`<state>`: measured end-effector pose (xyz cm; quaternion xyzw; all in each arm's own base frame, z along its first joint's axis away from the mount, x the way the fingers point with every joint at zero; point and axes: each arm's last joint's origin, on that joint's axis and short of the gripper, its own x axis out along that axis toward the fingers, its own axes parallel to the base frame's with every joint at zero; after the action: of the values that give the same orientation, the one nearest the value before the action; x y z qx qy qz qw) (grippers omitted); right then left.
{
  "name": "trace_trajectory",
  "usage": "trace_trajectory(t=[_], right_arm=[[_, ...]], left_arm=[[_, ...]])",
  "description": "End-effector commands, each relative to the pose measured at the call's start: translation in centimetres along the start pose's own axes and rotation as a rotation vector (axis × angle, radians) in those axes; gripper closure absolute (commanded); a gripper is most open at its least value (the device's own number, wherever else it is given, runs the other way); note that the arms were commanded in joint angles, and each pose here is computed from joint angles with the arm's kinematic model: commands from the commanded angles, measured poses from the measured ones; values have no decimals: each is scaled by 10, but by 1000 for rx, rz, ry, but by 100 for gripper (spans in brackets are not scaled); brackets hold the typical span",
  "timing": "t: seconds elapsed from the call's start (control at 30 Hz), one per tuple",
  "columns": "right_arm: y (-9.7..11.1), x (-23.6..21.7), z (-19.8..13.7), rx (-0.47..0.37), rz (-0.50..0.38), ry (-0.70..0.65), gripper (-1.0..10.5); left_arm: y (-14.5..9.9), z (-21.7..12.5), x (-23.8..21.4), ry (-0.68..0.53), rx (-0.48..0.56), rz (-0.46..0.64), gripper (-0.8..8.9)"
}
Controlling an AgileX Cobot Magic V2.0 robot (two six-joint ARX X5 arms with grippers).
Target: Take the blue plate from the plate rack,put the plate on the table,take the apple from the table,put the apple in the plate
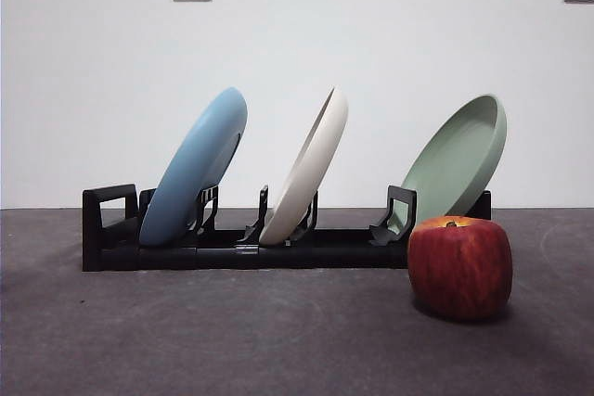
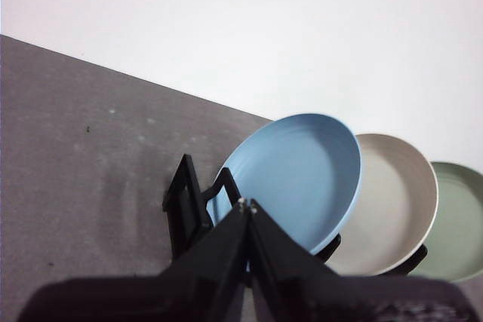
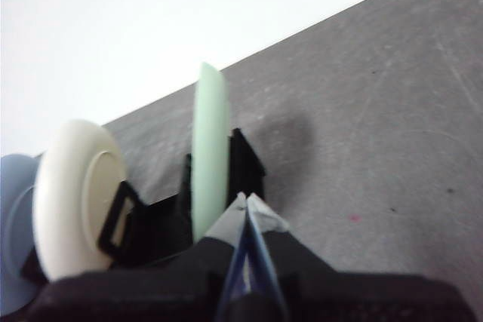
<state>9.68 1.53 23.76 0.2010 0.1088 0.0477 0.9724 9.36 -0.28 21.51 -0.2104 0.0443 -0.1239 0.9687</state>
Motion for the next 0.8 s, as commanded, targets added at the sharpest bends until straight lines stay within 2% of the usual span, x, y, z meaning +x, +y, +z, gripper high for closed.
trace_trajectory(t=[0.03,0.27,0.43,0.53,0.57,0.67,0.73,0.8], right_arm=[[12,2,22,-72,54,25,962],[36,21,60,-145,224,158,962],[47,39,74,-198,338,283,940],[50,49,76,-200,365,323,936],[50,52,76,-199,362,331,918],[49,59,74,-193,354,357,708],[49,60,73,-191,351,366,615],[48,61,72,-190,350,370,599]], left_arm=[[-6,16,4,17,-10,-4,820],[-20,60,26,119,-24,-71,820],[-25,80,51,266,-26,-226,818],[-26,86,64,325,-46,-302,809],[-26,87,68,336,-50,-310,789],[-29,87,76,357,-61,-322,575],[-31,86,80,362,-69,-339,554],[-34,87,83,363,-78,-357,554]])
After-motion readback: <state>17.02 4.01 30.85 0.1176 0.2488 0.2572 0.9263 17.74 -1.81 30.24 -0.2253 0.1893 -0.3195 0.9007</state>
